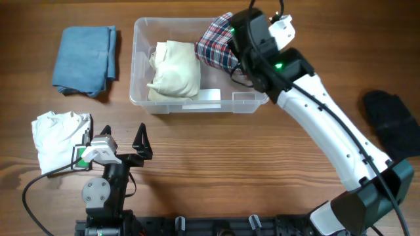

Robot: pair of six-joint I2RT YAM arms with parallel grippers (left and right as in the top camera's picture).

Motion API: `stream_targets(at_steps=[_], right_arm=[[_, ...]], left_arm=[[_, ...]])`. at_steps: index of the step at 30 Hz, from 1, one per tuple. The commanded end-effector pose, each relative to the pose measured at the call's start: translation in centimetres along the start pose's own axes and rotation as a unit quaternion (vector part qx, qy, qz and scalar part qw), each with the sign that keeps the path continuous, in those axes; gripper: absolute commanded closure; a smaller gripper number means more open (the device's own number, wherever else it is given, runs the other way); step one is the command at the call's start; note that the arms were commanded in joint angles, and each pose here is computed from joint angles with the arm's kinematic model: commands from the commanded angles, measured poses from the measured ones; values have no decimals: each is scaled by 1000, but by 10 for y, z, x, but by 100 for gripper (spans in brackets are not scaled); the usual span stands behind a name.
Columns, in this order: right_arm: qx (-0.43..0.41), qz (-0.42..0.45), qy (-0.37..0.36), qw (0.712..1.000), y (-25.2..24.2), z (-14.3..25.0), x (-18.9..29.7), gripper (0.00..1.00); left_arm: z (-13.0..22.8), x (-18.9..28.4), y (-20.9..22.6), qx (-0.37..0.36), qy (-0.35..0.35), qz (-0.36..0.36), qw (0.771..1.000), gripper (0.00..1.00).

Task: Pack container
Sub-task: 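Lower the plaid shirt into the bin beside the cream cloth, release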

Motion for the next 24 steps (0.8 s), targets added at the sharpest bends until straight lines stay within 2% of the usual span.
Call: stream_targets(at_steps=[1, 12, 16, 22, 23, 24], right_arm=[[-139, -14, -80, 987, 8, -9, 2, 96], [-211, 38, -64, 975, -16, 34, -57, 96], [-244, 50, -69, 966, -24, 43, -72, 96], [-245, 39, -75, 966, -20, 43, -77, 96], [-245, 39, -70, 966, -20, 44, -77, 93], [-246, 41, -61, 967, -20, 46, -78, 71]], left_arm=[[2, 0, 2, -9, -1, -3, 1000, 0], [2, 0, 2, -10, 0, -3, 1000, 0], [2, 0, 2, -10, 0, -3, 1000, 0], [2, 0, 2, -9, -1, -3, 1000, 0], [2, 0, 2, -9, 0, -3, 1000, 0], [2, 0, 2, -9, -1, -3, 1000, 0]])
Point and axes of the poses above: each gripper's point midway between its finger pads, its own x axis back along the fingers, its own y axis along the line the jaws close on, z = x × y, the point moved 4 cm from there along x, back along the fingers, and after that the axes turned 3 degrees about -x, right-handed, at the moved point
